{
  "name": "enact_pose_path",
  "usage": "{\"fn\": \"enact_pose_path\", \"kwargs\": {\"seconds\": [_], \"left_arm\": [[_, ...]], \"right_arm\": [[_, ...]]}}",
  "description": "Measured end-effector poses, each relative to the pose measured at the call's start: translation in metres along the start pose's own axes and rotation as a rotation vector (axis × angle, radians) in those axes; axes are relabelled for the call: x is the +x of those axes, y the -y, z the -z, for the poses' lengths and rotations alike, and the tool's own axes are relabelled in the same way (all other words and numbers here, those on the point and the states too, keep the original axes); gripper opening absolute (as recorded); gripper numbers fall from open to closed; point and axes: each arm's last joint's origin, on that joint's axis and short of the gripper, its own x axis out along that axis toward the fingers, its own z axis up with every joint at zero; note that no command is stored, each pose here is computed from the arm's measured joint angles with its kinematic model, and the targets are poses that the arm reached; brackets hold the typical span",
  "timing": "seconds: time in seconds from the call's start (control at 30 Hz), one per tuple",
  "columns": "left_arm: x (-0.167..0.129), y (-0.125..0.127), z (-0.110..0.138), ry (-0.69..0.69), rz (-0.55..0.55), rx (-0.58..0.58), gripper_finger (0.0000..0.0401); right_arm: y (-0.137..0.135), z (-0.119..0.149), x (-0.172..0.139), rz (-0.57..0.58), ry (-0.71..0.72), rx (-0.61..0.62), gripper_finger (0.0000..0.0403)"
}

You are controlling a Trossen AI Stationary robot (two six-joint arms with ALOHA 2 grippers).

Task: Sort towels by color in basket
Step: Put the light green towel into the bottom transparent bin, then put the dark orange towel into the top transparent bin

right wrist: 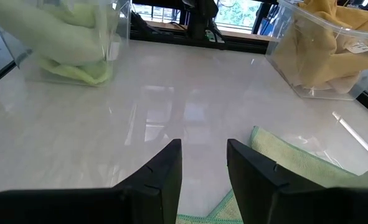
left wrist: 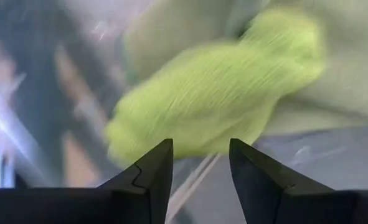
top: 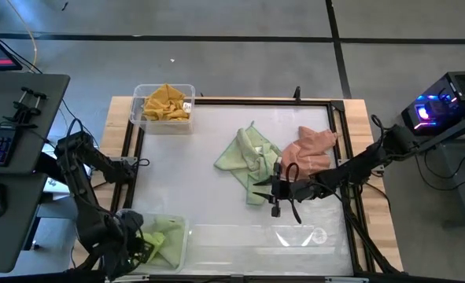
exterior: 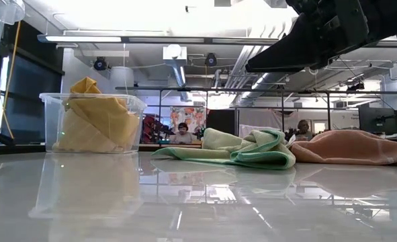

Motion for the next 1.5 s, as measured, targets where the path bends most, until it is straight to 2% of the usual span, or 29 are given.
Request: {"fn": "enact_pose_path", "kwargs": {"seconds": [0.17, 0.43, 0.57, 0.73, 0.9, 1.1, 1.17, 1.27, 1.5], "left_arm": [[0.018, 0.001, -0.011, 0.034, -0.016, 0.027, 0.0131], [0.053, 0.012, -0.029, 0.029, 0.052, 0.244, 0.0094], [0.048, 0.016, -0.033, 0.029, 0.050, 0.335, 0.0070], [0.024, 0.015, -0.038, 0.094, 0.069, 0.374, 0.0047], [0.000, 0.026, -0.043, 0.273, 0.232, 0.459, 0.0041], [-0.018, 0.046, -0.053, 0.643, 0.355, 0.703, 0.0041], [-0.021, 0.053, -0.057, 0.817, 0.342, 0.790, 0.0041], [-0.022, 0.063, -0.072, 1.036, 0.287, 0.809, 0.0042], [-0.006, 0.081, -0.126, 1.145, 0.150, 0.766, 0.0069]], "right_arm": [[0.000, 0.000, 0.000, 0.000, 0.000, 0.000, 0.0122], [0.000, 0.000, 0.000, 0.003, -0.003, -0.002, 0.0122], [0.000, 0.000, 0.000, 0.005, -0.003, -0.002, 0.0122], [0.000, 0.000, 0.000, 0.005, -0.003, -0.004, 0.0122], [0.004, 0.003, 0.001, 0.033, -0.029, -0.022, 0.0122], [0.027, -0.001, -0.001, 0.222, -0.066, -0.014, 0.0122], [0.038, -0.002, -0.001, 0.248, -0.080, -0.006, 0.0127], [0.052, 0.004, 0.003, 0.254, -0.143, 0.024, 0.0143], [0.074, 0.032, -0.002, 0.344, -0.419, 0.118, 0.0204]]}}
